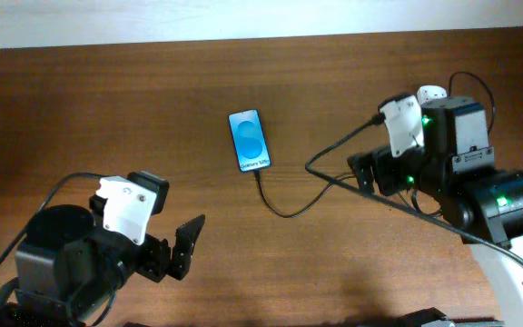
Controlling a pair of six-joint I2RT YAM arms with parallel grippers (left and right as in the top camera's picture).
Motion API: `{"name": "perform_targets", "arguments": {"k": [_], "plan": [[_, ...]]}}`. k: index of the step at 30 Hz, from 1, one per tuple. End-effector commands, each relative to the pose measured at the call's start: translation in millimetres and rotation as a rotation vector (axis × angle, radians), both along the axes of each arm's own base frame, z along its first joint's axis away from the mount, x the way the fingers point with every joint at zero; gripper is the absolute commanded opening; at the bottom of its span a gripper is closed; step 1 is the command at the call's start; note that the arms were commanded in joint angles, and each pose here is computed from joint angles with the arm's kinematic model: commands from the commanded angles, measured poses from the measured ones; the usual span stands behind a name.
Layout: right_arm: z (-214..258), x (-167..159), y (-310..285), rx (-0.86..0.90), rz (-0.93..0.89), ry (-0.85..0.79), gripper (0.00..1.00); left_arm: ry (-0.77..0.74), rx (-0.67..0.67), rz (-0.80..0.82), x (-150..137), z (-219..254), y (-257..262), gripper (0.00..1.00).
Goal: Plug charger to phone and switch on socket
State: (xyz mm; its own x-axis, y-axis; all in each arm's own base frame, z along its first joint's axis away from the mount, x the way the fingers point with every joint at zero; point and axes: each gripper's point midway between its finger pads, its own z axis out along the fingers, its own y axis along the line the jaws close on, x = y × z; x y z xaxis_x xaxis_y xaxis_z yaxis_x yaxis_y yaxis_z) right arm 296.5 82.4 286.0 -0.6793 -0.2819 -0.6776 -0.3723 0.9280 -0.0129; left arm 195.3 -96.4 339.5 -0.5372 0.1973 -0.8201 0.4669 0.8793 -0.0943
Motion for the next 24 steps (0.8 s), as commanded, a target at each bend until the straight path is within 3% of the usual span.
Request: {"name": "perform_targets", "arguments": {"k": [1,5,10,16,24], "plan": [[31,0,-10,-0.013,0.021,-0.237,0.98,-0.007,0.015,-0.005,1,-1,1,0.99],[13,-14,-14,0.043,0.019,-0.488,0.98,-0.008,0.015,-0.005,1,-1,1,0.99],[-31,-39,-16,0.078,0.028,-0.675,0.98,-0.008,0.015,-0.005,1,-1,1,0.99],[-74,-63,-33,0.077,-0.031,-0.756,0.99,-0.008,0.015,-0.005,1,-1,1,0.99],[-126,-56,-34,0.194,-0.093,-0.742,0.98,-0.008,0.015,-0.005,1,-1,1,0.99]]}}
